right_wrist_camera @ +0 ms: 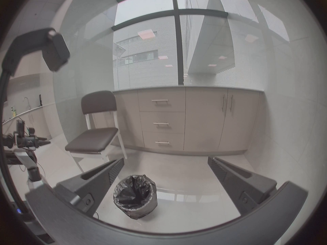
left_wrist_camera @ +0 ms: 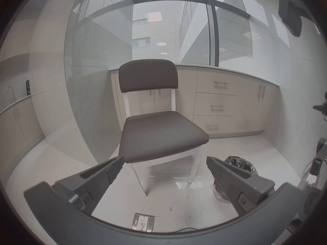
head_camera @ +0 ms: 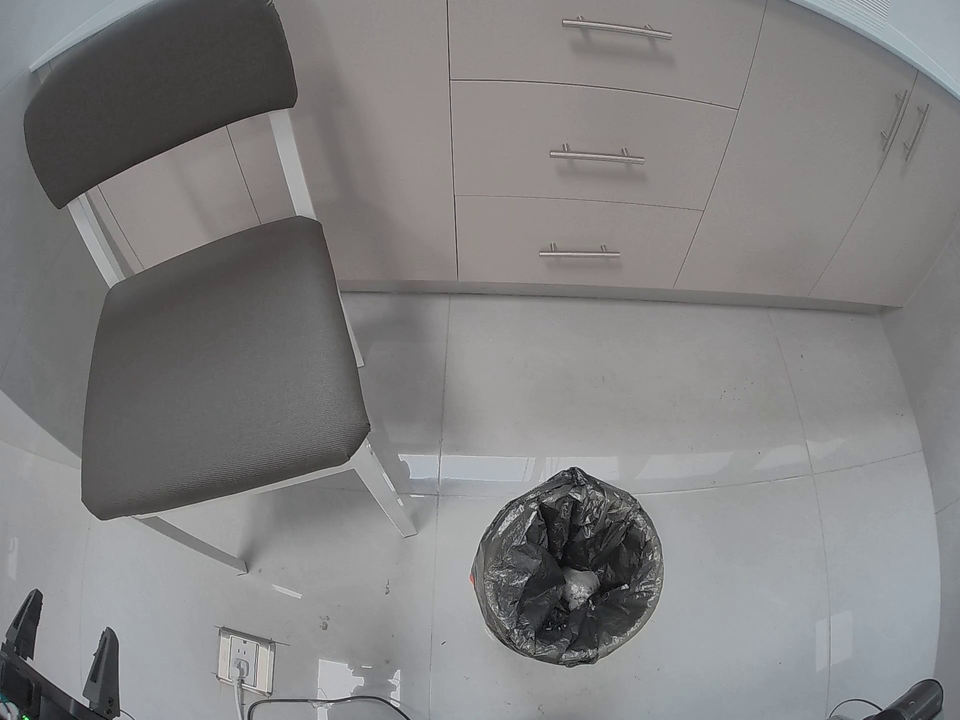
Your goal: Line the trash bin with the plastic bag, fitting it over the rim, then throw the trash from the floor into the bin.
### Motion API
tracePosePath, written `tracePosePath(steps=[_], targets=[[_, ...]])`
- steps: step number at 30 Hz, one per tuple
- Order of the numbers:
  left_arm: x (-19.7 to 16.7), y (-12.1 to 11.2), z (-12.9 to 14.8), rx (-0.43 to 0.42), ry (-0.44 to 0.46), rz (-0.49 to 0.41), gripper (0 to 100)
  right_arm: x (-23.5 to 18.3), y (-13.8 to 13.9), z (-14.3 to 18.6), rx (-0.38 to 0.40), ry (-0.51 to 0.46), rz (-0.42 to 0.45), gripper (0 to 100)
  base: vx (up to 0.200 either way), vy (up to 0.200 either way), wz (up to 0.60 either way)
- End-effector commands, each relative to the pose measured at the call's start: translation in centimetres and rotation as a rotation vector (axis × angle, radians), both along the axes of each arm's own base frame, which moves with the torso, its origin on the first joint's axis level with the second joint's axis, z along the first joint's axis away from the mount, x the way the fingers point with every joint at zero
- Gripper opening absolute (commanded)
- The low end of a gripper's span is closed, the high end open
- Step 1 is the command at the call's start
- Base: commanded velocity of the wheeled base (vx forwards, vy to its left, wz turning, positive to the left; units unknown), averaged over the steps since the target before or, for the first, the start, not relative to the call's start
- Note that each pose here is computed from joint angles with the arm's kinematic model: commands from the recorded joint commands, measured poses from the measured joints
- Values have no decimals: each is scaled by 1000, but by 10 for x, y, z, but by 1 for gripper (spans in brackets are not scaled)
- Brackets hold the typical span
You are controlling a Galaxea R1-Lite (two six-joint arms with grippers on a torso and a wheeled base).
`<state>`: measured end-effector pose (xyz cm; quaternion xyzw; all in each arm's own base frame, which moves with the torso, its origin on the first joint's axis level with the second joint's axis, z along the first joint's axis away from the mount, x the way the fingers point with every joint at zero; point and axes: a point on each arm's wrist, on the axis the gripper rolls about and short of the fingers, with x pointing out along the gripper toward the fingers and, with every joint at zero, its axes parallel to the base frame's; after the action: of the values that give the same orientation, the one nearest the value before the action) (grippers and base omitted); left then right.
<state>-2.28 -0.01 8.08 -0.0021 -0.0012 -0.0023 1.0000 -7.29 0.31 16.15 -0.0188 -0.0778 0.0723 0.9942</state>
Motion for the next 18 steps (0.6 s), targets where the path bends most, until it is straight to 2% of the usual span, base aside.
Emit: tracePosePath(steps=[1,2,4,9,12,13,18], targets=[[0,0,-5,0,1,0,100,50,-1,-81,-15,106,-60,100,0,0,0],[0,0,-5,0,1,0,100,50,-1,-81,-68,101,-65,100,0,0,0],[0,0,-5,0,1,0,100,50,-1,-81,-85,99,-64,100,0,0,0],[0,0,-5,0,1,0,100,50,-1,-81,-9,108,-64,100,0,0,0],[0,0,-5,0,1,0,100,50,-2,-82,-2,113,-102,100,0,0,0],[0,0,-5,0,1,0,100,50,-3,-85,21,142,-141,100,0,0,0],[0,0,-5,0,1,0,100,50,-3,-86,23,163,-148,100,0,0,0]])
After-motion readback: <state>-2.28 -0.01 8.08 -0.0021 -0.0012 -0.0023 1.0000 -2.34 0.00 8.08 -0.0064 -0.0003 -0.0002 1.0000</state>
